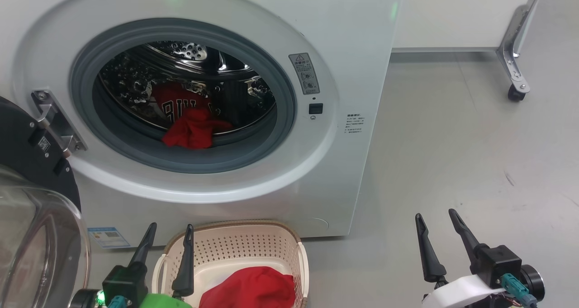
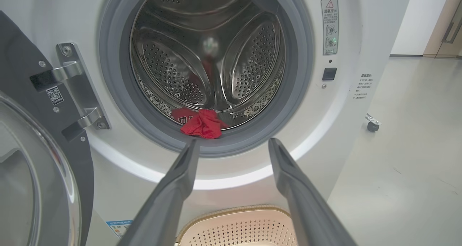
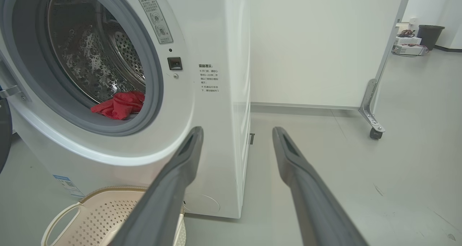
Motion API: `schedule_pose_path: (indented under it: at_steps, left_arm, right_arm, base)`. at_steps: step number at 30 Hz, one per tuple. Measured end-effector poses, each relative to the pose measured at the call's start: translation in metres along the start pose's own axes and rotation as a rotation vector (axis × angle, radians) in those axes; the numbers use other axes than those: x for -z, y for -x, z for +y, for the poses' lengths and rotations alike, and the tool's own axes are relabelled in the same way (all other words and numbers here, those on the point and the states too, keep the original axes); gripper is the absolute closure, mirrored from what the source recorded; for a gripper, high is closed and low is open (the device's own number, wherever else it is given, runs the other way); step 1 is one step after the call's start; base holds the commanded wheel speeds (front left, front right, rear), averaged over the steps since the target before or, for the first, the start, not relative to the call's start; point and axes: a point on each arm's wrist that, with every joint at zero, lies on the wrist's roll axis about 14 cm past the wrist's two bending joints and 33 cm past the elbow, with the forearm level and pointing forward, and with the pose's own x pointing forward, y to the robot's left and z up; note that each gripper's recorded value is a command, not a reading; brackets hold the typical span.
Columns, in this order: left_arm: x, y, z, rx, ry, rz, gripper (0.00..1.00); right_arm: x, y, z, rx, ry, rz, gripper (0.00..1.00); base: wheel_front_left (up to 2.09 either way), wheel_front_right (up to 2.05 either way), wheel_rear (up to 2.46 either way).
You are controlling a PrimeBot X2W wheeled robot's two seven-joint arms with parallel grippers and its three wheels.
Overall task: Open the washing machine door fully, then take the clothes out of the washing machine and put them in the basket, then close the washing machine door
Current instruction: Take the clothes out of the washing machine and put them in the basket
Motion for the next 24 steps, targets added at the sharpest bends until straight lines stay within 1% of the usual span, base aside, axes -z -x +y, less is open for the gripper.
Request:
schedule_pose_path:
  at_steps: [24]
  left_arm:
    - [-0.0012,-0.0003,0.0022,-0.016,0.008,0.02,0.0]
  right_arm:
    - [0.0074,-0.0046,-0.0009,0.0,-0.006,0.031,0.0]
  base:
    - [0.0,0.0,0.0]
